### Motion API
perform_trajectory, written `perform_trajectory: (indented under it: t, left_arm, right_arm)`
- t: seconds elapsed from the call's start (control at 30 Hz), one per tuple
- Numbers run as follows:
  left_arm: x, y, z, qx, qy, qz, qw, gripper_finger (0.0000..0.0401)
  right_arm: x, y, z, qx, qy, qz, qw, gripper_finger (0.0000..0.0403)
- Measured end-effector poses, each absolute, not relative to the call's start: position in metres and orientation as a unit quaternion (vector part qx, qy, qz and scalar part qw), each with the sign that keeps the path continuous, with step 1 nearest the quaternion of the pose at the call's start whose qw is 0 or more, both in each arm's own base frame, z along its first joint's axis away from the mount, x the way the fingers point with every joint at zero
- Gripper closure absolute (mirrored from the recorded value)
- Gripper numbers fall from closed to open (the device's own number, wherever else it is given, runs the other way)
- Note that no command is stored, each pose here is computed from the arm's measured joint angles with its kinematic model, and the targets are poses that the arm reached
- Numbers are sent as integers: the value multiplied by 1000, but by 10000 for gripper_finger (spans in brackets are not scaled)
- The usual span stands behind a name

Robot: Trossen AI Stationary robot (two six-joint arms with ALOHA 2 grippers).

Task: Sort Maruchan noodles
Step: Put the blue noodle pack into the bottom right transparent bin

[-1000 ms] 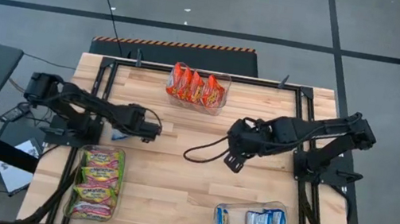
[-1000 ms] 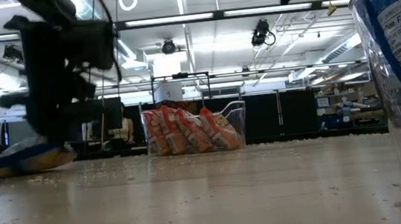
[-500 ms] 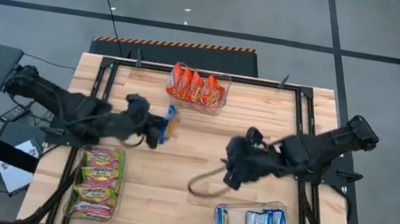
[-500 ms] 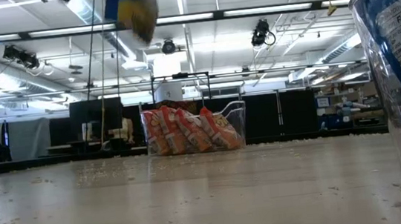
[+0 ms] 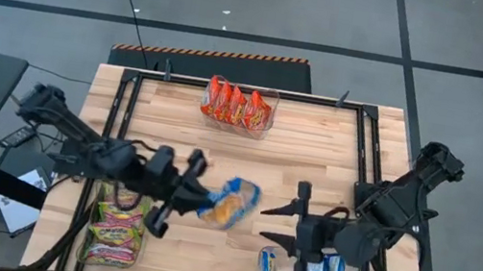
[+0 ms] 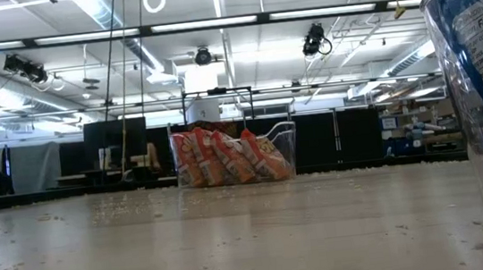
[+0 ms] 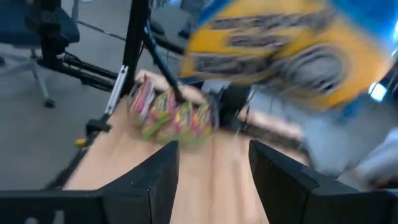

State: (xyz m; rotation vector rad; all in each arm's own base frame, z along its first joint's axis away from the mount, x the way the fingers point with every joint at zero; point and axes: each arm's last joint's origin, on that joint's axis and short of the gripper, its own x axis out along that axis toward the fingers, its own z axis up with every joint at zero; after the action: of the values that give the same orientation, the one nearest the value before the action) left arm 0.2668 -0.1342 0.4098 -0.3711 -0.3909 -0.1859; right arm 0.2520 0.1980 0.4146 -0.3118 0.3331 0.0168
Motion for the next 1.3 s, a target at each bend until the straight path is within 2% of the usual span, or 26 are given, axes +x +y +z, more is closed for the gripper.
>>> perform_trajectory:
  t: [0.13,0.3,0.4,0.53,0.73,0.9,1.03,1.3]
  left_arm:
    - [292,-127,399,-183,-229,-135,946,384]
    - [303,-110,400,-185,-276,-199,922,383]
    - [300,-104,406,-149,-329,-210,908,383]
    - [296,-96,412,-89,-374,-214,898,383]
    - [294,-88,430,-39,-410,-267,871,383]
    - [290,-91,446,11,-425,-308,851,383]
    - [293,-94,450,22,-408,-307,860,383]
    - [300,-87,447,13,-379,-275,883,383]
  right_arm:
    - [254,201,424,-199,121,10,972,203]
    - [234,204,443,-161,75,-35,984,200]
    - [223,205,449,-106,63,-35,992,189]
    - [229,202,452,-25,59,14,998,173]
    - [268,195,449,50,-12,74,996,134]
    - [292,178,458,87,-89,106,987,98]
    - [305,161,465,96,-144,141,975,77]
    - [318,154,451,66,-92,226,968,70]
